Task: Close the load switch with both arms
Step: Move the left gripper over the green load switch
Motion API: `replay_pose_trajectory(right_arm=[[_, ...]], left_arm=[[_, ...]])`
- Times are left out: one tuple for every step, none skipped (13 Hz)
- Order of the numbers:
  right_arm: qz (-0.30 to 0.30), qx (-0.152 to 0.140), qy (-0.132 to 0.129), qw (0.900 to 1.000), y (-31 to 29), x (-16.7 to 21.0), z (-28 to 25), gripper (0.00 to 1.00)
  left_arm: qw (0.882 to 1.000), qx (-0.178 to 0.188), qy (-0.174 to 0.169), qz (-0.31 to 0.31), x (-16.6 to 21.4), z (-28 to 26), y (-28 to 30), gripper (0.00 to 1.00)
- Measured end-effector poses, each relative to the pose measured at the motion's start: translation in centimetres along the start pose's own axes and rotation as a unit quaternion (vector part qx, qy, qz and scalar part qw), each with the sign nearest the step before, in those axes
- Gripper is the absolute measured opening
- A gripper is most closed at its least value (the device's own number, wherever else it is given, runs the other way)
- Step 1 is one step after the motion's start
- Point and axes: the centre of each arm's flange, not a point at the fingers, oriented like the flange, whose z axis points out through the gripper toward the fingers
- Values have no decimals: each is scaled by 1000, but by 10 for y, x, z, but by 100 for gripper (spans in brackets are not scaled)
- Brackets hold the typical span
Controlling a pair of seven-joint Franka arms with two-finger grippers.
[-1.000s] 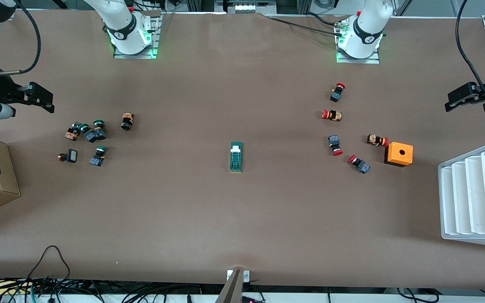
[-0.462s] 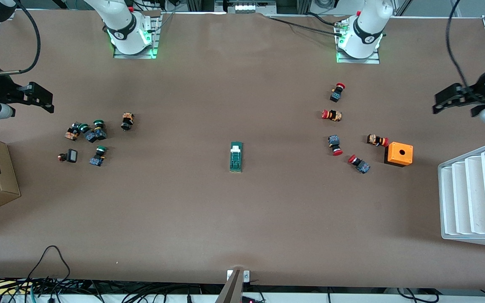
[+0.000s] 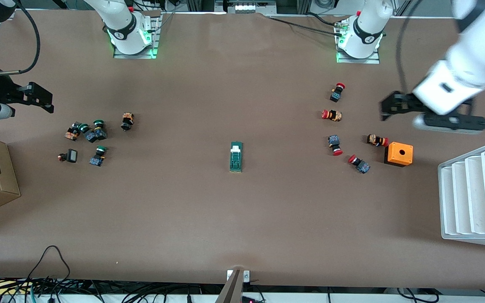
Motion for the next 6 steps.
replay_pose_trajectory(right_arm=[[0,0,-1,1000,0,0,1,100],[0,0,-2,1000,0,1,2,100],[0,0,-3,1000,0,2,4,100],[0,0,-4,1000,0,3,5,100],[0,1,-5,1000,0,3,6,100],[0,0,-5,1000,1,3,6,100]], left_arm=[[1000,-3,4,-8,-2,5,26,100],[1000,-6,9,-16,-4,9,48,100],[999,-10,13,-28,-5,14,67,100],[999,-14,16,-42,-8,18,86,100],[998,-20,21,-56,-12,22,108,100],[997,-27,26,-71,-17,26,132,100]])
